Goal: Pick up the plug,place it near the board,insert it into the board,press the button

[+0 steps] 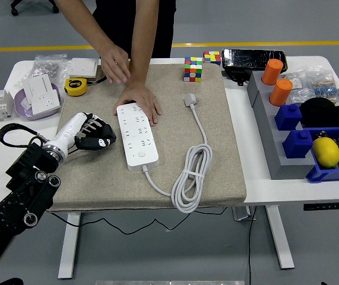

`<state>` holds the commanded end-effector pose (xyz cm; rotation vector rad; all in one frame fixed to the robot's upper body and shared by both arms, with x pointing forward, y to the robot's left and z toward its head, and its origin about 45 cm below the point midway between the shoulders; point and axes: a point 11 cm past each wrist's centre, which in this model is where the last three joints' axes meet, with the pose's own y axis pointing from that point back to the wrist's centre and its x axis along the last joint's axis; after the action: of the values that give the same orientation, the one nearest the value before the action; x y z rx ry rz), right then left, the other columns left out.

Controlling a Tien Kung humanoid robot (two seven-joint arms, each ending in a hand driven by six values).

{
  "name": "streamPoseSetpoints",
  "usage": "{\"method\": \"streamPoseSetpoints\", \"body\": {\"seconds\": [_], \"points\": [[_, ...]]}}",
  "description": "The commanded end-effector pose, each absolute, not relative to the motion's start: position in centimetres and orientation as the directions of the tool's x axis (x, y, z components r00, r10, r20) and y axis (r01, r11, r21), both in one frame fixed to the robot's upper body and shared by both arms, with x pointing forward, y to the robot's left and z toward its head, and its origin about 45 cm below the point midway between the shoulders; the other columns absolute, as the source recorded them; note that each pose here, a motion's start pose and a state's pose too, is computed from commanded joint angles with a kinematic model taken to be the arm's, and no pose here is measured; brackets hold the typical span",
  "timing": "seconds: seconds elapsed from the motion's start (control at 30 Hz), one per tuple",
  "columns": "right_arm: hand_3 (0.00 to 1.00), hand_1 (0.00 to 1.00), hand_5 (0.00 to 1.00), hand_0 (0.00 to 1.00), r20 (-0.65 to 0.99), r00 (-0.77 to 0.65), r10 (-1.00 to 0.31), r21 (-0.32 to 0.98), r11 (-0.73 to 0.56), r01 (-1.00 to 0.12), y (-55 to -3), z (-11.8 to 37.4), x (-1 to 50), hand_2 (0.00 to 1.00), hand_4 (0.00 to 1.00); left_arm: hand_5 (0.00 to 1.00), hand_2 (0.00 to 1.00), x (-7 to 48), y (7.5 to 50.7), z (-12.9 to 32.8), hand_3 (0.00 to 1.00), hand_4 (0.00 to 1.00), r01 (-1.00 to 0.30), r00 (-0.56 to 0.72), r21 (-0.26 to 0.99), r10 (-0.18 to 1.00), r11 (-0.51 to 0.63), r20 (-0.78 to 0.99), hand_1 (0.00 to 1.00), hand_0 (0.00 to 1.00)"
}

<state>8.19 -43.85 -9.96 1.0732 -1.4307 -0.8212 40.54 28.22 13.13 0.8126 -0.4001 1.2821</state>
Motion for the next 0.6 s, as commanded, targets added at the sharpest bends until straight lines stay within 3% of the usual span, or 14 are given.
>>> {"method": "streamPoseSetpoints", "body": {"seconds": [0.03,0.2,0.23,0.4,0.43,0.6], "points": [[0.769,0.746,0.972,0.809,0.355,0.025,-0.935,0.923,0.346,-0.166,-43.8,-10.0,8.3,0.742,0.998,0.48,0.908,40.5,28.2,13.1,0.871,0.998,-0.948,0.271,0.312,0.689,0.068,0.673,0.978,0.933],[0.769,0.746,0.972,0.809,0.355,0.023,-0.934,0.923,0.347,-0.168,-43.9,-9.9,8.4,0.742,0.998,0.48,0.908,40.6,28.3,13.3,0.871,0.998,-0.95,0.264,0.304,0.705,0.072,0.658,0.978,0.933],[0.769,0.745,0.972,0.81,0.356,0.023,-0.934,0.923,0.347,-0.168,-43.9,-9.9,8.4,0.741,0.998,0.798,0.99,40.6,28.4,13.4,0.944,0.998,-0.951,0.261,0.301,0.71,0.072,0.654,0.998,0.998],[0.769,0.745,0.972,0.81,0.355,0.02,-0.935,0.923,0.347,-0.167,-43.9,-9.9,8.3,0.741,0.998,0.798,0.99,40.7,28.6,15.2,0.944,0.998,-0.98,0.15,0.191,0.813,0.049,0.563,0.998,0.998],[0.769,0.746,0.972,0.81,0.355,0.02,-0.935,0.923,0.347,-0.167,-43.9,-9.9,8.3,0.742,0.998,0.998,0.936,40.6,28.7,15.8,0.908,0.998,-0.988,0.114,0.153,0.838,0.036,0.534,0.998,0.998],[0.769,0.746,0.972,0.81,0.352,0.018,-0.936,0.924,0.345,-0.166,-43.7,-10.0,8.3,0.742,0.998,0.998,0.936,39.4,28.4,17.7,0.908,0.998,-0.999,0.014,0.043,0.952,0.001,0.307,0.998,0.998]]}}
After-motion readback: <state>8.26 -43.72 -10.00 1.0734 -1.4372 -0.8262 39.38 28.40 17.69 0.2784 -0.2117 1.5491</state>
